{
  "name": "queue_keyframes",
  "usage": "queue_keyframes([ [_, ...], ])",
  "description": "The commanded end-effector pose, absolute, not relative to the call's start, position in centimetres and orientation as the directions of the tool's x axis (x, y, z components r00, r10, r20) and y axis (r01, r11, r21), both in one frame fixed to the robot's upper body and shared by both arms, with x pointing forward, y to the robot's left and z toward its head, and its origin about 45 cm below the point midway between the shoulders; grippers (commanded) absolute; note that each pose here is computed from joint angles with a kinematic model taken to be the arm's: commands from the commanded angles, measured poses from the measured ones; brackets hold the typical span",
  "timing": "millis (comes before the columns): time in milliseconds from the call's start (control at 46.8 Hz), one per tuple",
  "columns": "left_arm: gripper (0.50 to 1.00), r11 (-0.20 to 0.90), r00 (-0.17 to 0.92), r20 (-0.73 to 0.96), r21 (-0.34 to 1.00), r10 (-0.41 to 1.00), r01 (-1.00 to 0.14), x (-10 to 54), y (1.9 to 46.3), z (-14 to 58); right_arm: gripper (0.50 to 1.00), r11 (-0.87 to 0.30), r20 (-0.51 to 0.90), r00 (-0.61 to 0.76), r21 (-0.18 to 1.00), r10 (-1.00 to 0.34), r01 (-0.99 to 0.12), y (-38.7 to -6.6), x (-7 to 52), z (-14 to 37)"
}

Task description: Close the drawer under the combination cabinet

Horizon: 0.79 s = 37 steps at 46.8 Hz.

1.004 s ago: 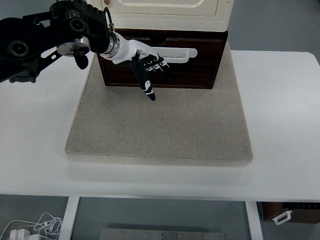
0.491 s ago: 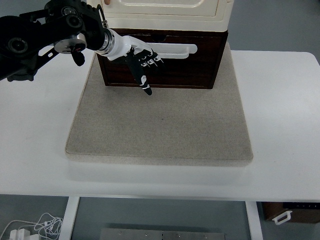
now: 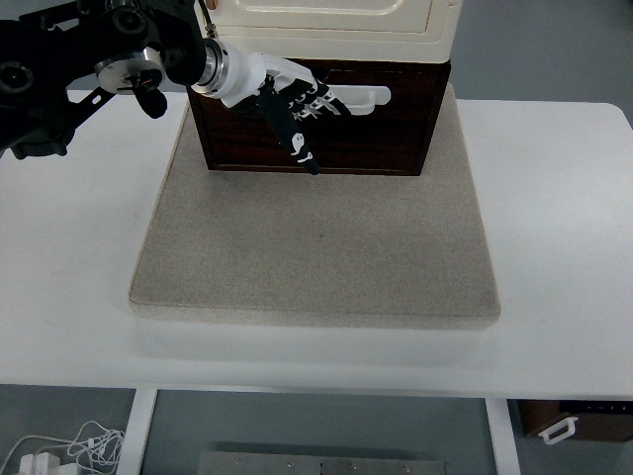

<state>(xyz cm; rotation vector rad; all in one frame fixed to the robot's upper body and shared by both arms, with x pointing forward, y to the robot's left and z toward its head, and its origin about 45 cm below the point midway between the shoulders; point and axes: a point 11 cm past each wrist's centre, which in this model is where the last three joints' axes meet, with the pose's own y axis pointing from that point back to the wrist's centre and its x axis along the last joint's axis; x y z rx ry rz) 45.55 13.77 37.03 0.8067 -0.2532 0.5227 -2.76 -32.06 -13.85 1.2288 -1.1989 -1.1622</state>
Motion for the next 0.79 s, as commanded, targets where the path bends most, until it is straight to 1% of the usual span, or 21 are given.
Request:
queue_keyframes([
  [0, 0.999, 0.618, 0.866, 0.388, 0.608, 0.316, -0.498, 45.1, 13.6, 37.7, 0.952, 0.013, 0.013, 0.041, 1.000, -0.999, -0.015, -32.0, -2.9, -13.9],
  [64, 0.999, 0.645, 0.875, 0.378, 0.594, 0.303, -0.480, 44.9, 13.4, 38.3, 0.952, 0.013, 0.013, 0.040, 1.000, -0.999, -0.015, -32.0, -2.9, -13.8],
  [171, 0.999, 0.680, 0.864, 0.379, 0.539, 0.332, -0.497, 45.1, 13.3, 40.1, 0.952, 0.013, 0.013, 0.039, 1.000, -0.999, -0.017, -32.0, -2.8, -13.9],
  [385, 0.999, 0.786, 0.869, 0.313, 0.385, 0.382, -0.484, 44.8, 12.6, 43.9, 0.952, 0.014, 0.015, 0.040, 1.000, -0.999, -0.016, -32.1, -2.8, -13.8],
  [577, 0.999, 0.870, 0.873, 0.272, 0.181, 0.404, -0.459, 44.0, 12.1, 48.8, 0.952, 0.014, 0.015, 0.039, 1.000, -0.999, -0.017, -32.1, -2.8, -13.8],
  [769, 0.999, 0.894, 0.862, 0.244, -0.058, 0.443, -0.443, 43.6, 13.0, 53.6, 0.952, 0.011, 0.012, 0.040, 1.000, -0.999, -0.016, -32.0, -2.8, -13.9],
])
